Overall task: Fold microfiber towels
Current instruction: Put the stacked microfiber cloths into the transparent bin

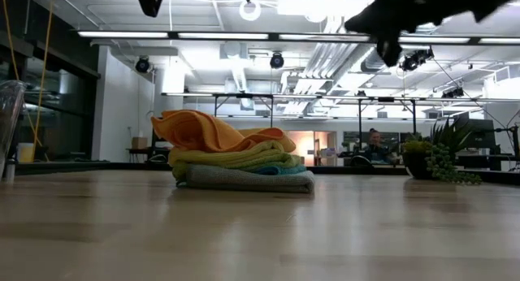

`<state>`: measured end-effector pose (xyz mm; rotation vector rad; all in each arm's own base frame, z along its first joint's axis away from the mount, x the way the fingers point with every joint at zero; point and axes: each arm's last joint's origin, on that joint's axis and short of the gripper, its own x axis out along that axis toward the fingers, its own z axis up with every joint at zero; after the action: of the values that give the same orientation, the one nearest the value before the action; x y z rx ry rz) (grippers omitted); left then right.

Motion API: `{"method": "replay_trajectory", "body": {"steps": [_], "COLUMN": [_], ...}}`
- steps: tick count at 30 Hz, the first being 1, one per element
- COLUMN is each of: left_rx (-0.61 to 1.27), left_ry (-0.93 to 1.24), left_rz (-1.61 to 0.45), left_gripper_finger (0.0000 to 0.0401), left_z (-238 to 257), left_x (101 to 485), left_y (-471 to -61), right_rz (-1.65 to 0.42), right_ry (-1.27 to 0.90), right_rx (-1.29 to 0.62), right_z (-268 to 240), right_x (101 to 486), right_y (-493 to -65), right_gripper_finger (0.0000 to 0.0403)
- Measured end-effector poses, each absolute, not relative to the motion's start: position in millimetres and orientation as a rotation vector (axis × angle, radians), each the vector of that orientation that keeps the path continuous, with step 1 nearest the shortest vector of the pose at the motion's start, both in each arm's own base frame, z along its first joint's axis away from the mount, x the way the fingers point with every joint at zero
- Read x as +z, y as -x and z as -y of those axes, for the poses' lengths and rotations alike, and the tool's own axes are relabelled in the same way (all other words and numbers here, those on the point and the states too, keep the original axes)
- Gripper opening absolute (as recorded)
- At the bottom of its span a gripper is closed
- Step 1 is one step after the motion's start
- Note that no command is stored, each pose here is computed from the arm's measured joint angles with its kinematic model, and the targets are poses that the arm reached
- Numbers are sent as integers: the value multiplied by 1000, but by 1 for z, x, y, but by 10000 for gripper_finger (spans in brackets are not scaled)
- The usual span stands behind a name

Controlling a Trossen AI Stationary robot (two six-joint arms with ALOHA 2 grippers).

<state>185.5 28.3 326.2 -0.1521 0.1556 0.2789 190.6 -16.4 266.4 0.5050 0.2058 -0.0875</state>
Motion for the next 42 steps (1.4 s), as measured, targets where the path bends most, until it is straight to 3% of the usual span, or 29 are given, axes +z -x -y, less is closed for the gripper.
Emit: {"method": "replay_trajectory", "body": {"steps": [9,14,26,32,42], "left_rx": [282,318,164,250,277], "left_ry": [154,207,333,302,245], "left_rz": [-180,-416,-873,-1038,-1143], "left_gripper_finger": [0,0,0,0,0], "left_z": [-33,-43,-48,-49,-79], "left_x": [309,286,192,157,137], "left_y": [-223,-259,-354,-358,-339], "right_rz": [71,53,-64,-104,-127], "right_ry": [-446,-443,-451,-467,-479], "right_rx": [-107,-116,-142,-152,-158], "right_z": [15,16,18,18,19], "right_x": [278,275,260,253,249], "right_y": [-150,-152,-168,-174,-179], "right_gripper_finger": [0,0,0,0,0]}}
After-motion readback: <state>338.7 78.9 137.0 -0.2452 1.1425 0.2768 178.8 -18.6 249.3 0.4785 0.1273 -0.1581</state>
